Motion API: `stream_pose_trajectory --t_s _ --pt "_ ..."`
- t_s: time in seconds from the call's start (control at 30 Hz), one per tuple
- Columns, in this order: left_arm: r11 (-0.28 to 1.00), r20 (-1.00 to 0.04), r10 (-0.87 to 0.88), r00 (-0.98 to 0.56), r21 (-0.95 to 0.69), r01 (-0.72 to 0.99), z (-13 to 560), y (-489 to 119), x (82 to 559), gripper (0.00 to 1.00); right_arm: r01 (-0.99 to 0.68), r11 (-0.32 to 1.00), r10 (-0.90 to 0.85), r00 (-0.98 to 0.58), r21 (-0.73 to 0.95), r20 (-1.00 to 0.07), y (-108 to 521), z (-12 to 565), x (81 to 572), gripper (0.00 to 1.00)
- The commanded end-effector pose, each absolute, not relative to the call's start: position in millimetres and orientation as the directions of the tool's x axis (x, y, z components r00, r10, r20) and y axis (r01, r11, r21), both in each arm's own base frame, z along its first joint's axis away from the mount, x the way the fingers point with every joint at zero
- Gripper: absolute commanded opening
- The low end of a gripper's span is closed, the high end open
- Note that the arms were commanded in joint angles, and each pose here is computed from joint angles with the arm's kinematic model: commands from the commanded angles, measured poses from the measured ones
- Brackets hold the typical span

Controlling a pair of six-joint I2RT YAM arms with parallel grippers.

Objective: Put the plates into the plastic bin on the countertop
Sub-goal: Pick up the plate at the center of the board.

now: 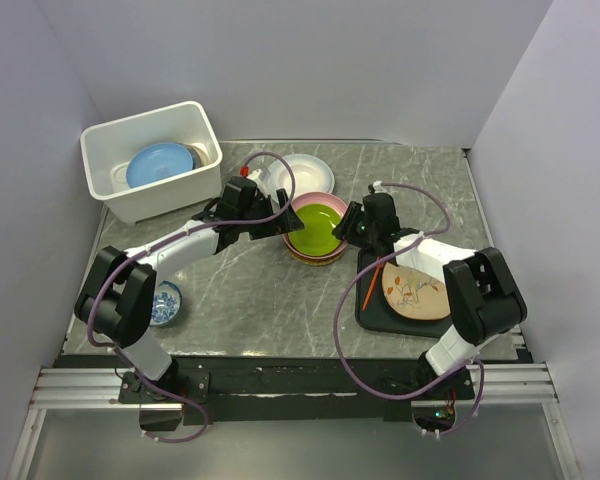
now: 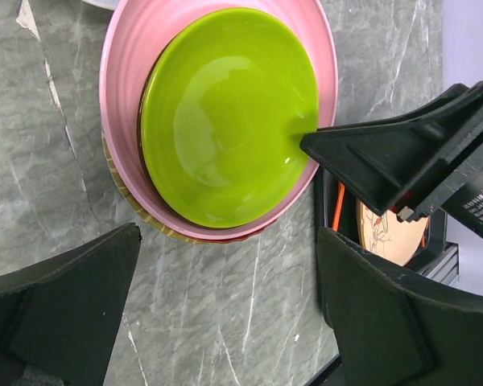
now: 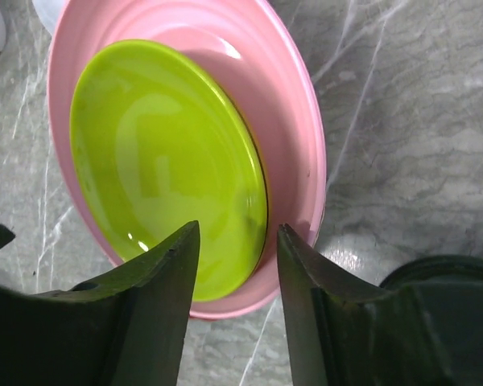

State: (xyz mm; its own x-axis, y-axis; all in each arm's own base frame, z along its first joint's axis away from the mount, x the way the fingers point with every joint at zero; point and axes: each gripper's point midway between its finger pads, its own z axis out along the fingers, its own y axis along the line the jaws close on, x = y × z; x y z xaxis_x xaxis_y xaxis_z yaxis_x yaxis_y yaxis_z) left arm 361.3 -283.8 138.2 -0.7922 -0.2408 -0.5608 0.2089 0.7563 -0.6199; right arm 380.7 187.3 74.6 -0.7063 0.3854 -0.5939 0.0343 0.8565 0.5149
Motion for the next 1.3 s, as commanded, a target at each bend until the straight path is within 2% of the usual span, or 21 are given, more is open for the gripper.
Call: stream_pose_trajectory --t_s 0.0,0.1,0.17,0.37,0.47,0.77,1.27 --pt "0.76 -0.594 -0.232 -0.77 -0.605 0.237 148 -285 365 0.95 0.023 0.85 0.409 -0.657 0.526 -0.633 188 91 402 0.44" --pt "0.772 -0.596 -0.23 -0.769 -0.593 0.229 147 -282 366 0.95 0.026 0.852 0.411 -0.653 0.523 -0.636 187 91 404 0.38" --pt "0.777 -0.597 -0.228 -0.769 -0.588 0.226 147 -282 366 0.95 0.033 0.853 0.413 -0.653 0.521 -0.635 186 89 404 0.28" --pt "0.794 -0.611 -0.23 -0.758 -0.568 0.217 148 -277 368 0.95 0.028 0.849 0.42 -0.642 0.527 -0.642 185 93 402 0.08" --pt "0.797 -0.613 -0.233 -0.755 -0.565 0.213 148 -275 368 0.95 0.026 0.846 0.426 -0.633 0.532 -0.646 183 97 401 0.04" --pt "0.805 -0.619 -0.248 -0.746 -0.559 0.196 147 -270 367 0.95 0.009 0.839 0.44 -0.598 0.544 -0.67 179 114 396 0.01" --pt "0.799 -0.643 -0.264 -0.719 -0.563 0.211 151 -266 365 0.92 -0.027 0.806 0.484 -0.545 0.591 -0.685 173 145 380 0.0"
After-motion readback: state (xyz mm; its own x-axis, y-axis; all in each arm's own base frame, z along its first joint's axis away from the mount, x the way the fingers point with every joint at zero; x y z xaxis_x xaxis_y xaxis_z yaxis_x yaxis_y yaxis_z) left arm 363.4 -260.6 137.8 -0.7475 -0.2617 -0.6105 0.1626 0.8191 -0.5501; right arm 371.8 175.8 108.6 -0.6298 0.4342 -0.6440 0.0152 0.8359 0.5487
